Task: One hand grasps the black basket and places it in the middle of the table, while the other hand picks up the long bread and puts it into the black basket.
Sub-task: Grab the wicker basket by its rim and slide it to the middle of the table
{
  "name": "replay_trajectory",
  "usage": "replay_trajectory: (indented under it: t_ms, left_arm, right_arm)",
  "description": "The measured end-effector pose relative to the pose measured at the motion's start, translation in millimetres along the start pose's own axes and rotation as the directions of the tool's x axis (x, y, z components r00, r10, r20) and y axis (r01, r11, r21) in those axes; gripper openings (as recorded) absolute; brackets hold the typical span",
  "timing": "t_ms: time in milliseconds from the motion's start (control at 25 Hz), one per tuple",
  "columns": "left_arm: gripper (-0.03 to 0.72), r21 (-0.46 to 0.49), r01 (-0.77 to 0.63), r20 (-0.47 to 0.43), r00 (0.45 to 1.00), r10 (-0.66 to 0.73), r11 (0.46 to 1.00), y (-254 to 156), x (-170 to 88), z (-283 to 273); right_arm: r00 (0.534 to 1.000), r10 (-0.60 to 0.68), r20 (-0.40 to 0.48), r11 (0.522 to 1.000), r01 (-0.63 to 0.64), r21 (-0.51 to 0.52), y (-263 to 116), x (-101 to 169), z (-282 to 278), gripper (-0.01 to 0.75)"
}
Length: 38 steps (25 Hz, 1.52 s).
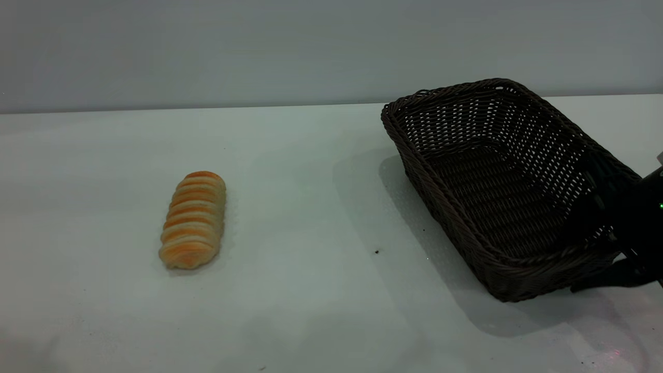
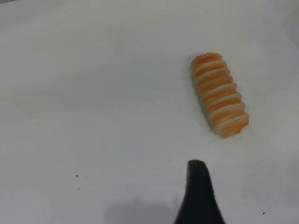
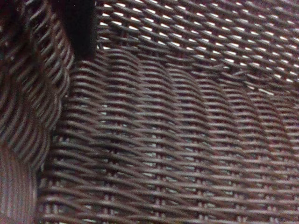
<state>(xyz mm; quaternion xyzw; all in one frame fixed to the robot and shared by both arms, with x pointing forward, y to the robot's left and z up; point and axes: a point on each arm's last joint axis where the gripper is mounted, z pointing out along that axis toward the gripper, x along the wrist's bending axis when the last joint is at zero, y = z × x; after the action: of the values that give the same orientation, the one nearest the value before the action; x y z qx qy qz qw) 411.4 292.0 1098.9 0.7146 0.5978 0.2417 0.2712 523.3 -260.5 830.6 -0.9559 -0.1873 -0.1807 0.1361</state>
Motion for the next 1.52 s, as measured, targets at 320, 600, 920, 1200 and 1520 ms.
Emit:
replay_trajectory:
  t_ms: [320,600,920,1200,1520]
  left_arm:
    - [0.580,0.000,-0.009,0.000,1.000,0.009,1.000,0,0,0]
    - [0.580,0.000,-0.013,0.000,1.000,0.013,1.000,0,0,0]
    - [0.580,0.000,-0.014,0.000,1.000,0.014,1.000,0,0,0]
    - [0.580,0.021,-0.012,0.003,1.000,0.012,1.000,0,1,5]
    - [0.580,0.100,0.002,0.020,1.000,-0.004,0.995,0,2,29]
  right_arm:
    - [0.999,-0.032,-0.003,0.999,0.032,-0.002,0,0,0,0.092]
    - [0.924,-0.372,-0.087,0.924,0.377,0.061,-6,30,-15,0.092]
    - [0.612,-0.764,-0.205,0.531,0.777,0.339,-12,106,-8,0.092]
    - [0.471,-0.865,-0.171,0.365,0.826,0.430,0,148,34,0.092]
    - [0.407,-0.904,-0.131,0.326,0.855,0.404,14,157,51,0.092]
